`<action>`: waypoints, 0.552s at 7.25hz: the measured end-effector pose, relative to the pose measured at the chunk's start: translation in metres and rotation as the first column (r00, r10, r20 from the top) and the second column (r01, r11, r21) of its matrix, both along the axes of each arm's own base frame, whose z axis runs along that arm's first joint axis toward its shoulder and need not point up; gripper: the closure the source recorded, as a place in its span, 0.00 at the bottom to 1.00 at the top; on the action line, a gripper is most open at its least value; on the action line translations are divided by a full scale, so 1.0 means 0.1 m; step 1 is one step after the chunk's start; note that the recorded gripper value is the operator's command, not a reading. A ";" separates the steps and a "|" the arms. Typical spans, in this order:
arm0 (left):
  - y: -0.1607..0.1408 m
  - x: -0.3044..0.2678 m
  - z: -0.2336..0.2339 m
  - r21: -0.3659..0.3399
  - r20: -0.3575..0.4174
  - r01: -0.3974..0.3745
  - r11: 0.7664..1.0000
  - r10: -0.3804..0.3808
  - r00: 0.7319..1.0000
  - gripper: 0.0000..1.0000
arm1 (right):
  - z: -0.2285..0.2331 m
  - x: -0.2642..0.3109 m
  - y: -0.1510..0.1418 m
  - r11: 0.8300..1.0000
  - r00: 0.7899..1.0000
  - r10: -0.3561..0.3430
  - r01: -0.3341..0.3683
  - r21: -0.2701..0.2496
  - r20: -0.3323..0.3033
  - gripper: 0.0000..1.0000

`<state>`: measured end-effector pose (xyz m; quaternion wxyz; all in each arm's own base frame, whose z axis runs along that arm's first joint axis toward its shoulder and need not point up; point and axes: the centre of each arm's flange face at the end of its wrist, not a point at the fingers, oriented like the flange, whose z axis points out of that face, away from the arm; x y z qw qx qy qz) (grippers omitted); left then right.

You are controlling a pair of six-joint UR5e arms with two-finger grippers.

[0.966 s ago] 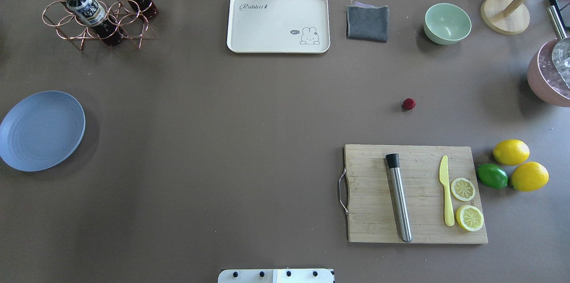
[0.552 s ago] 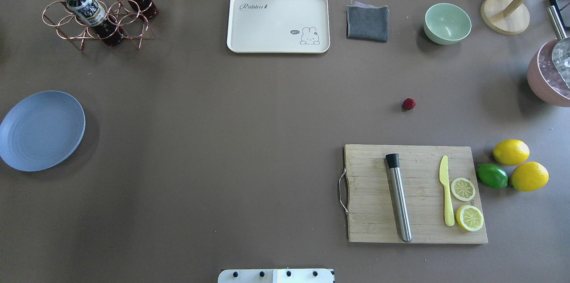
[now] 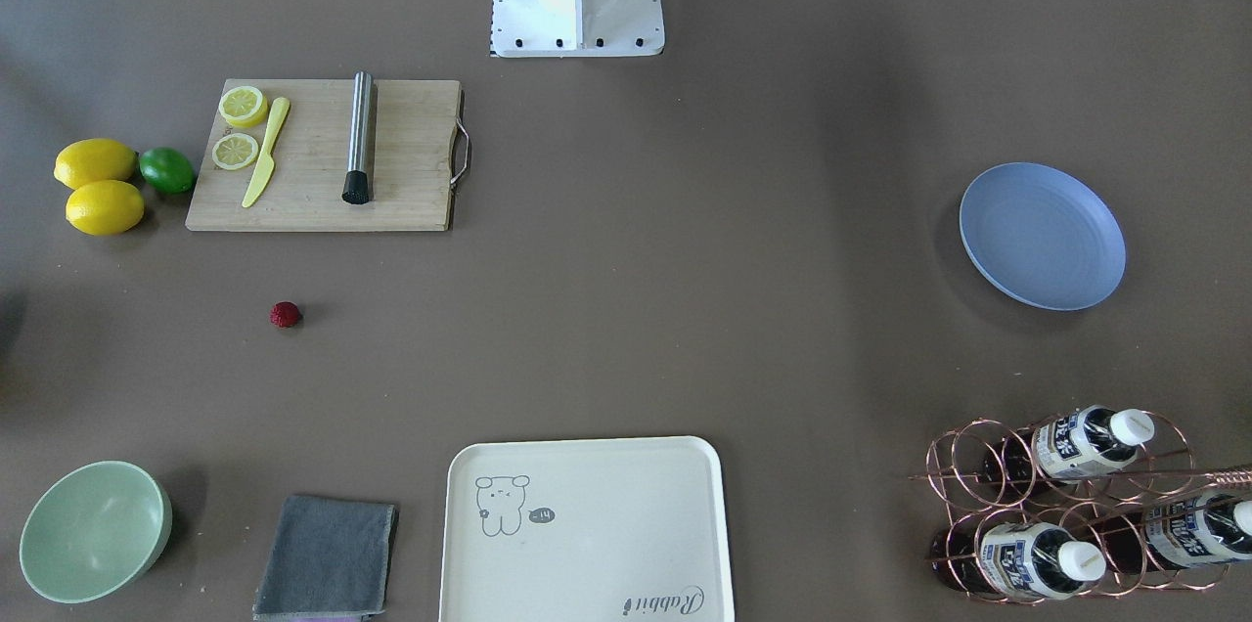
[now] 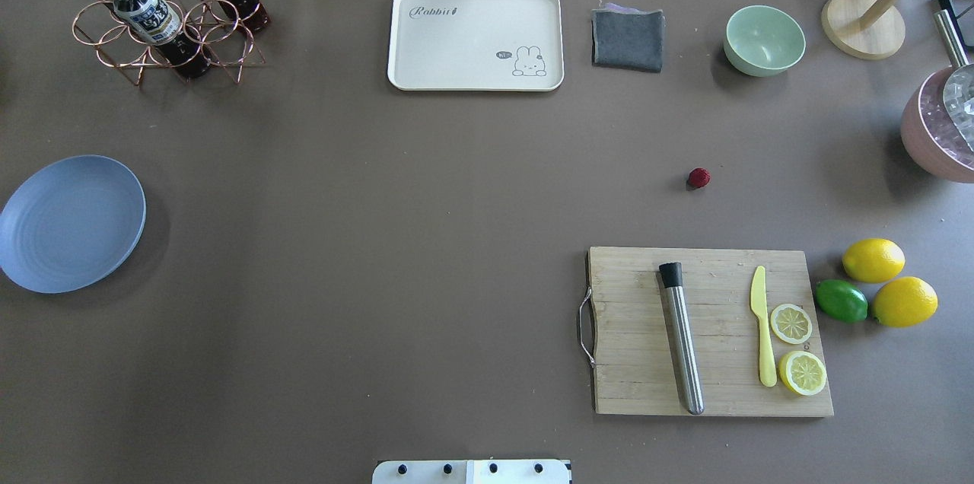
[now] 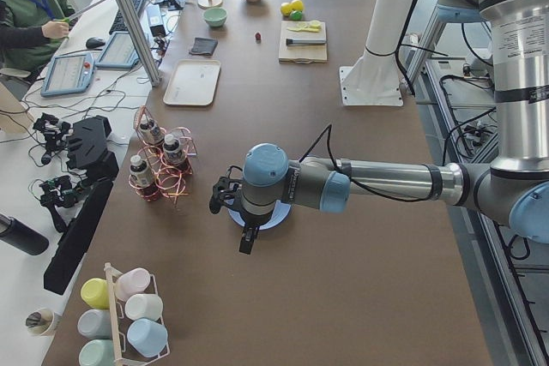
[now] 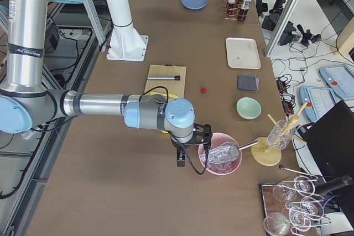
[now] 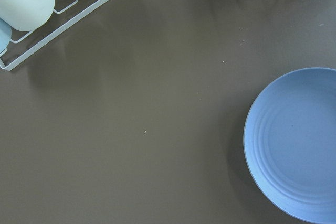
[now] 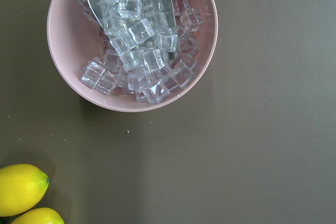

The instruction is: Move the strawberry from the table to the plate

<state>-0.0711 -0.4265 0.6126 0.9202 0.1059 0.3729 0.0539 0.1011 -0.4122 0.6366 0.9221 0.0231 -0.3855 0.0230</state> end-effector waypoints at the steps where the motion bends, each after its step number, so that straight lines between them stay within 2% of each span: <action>1: 0.00 0.00 0.01 -0.008 0.000 0.000 1.000 0.000 1.000 0.02 | 0.00 0.00 0.00 1.000 1.000 0.000 0.000 0.000 -0.001 0.00; 4: 0.01 0.00 0.02 -0.014 0.000 0.001 1.000 -0.001 1.000 0.02 | 0.00 0.00 0.01 1.000 1.000 0.000 0.000 0.000 -0.001 0.00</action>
